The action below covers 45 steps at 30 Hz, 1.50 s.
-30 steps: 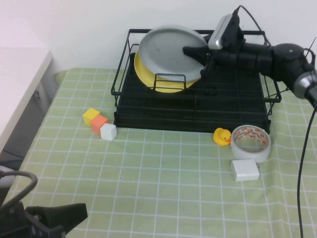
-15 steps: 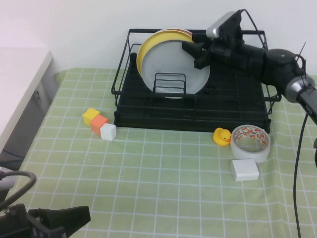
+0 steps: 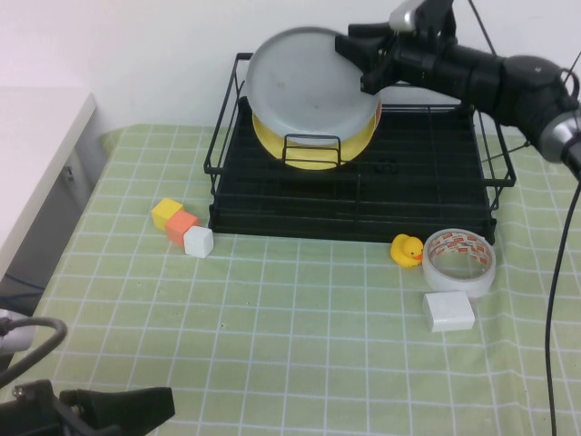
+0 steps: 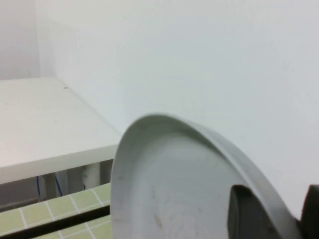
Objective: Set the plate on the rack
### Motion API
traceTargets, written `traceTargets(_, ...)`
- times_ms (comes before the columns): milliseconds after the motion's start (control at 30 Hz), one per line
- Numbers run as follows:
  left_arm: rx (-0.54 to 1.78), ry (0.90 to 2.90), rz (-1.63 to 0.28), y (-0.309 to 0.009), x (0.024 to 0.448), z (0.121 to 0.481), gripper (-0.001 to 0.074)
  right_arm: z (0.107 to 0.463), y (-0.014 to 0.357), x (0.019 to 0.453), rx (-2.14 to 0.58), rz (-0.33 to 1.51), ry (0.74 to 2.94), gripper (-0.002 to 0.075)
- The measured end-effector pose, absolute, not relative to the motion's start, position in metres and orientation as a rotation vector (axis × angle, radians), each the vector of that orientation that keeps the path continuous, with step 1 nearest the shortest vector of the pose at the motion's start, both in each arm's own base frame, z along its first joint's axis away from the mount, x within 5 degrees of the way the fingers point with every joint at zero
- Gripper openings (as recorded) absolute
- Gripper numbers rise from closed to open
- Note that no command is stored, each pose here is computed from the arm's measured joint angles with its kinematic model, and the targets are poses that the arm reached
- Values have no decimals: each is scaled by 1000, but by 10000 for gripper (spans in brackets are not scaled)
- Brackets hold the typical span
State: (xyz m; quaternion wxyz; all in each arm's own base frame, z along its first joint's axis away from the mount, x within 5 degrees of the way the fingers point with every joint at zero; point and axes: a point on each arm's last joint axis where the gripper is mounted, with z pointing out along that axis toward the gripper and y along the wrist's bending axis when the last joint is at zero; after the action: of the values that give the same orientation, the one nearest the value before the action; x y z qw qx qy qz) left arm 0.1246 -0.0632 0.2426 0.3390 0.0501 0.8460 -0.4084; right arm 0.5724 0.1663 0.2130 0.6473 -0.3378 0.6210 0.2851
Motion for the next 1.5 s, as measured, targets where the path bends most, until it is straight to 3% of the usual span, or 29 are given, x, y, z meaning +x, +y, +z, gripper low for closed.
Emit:
traceTargets(500, 198, 2195, -1073, -65, 122, 243, -1, 205, 161, 575, -806, 572, 1521, 202)
traceTargets(567, 199, 2195, -1070, -65, 122, 243, -1, 202, 161, 575, -797, 587, 1534, 230)
traceTargets(767, 202, 2195, -1067, -65, 122, 243, -1, 189, 165, 575, -783, 630, 1569, 419)
traceTargets(967, 206, 2189, -1065, -65, 122, 244, -1, 197, 168, 567, -850, 724, 1567, 452)
traceTargets(1100, 234, 2159, -1029, -64, 114, 249, -1, 223, 162, 553, -932, 831, 1604, 372)
traceTargets(1300, 195, 2097, -800, -54, 89, 259, -1, 280, 155, 517, -1159, 931, 1608, 77)
traceTargets(1500, 105, 1989, -649, -45, 56, 266, -1, 338, 152, 491, -1119, 989, 1646, 12)
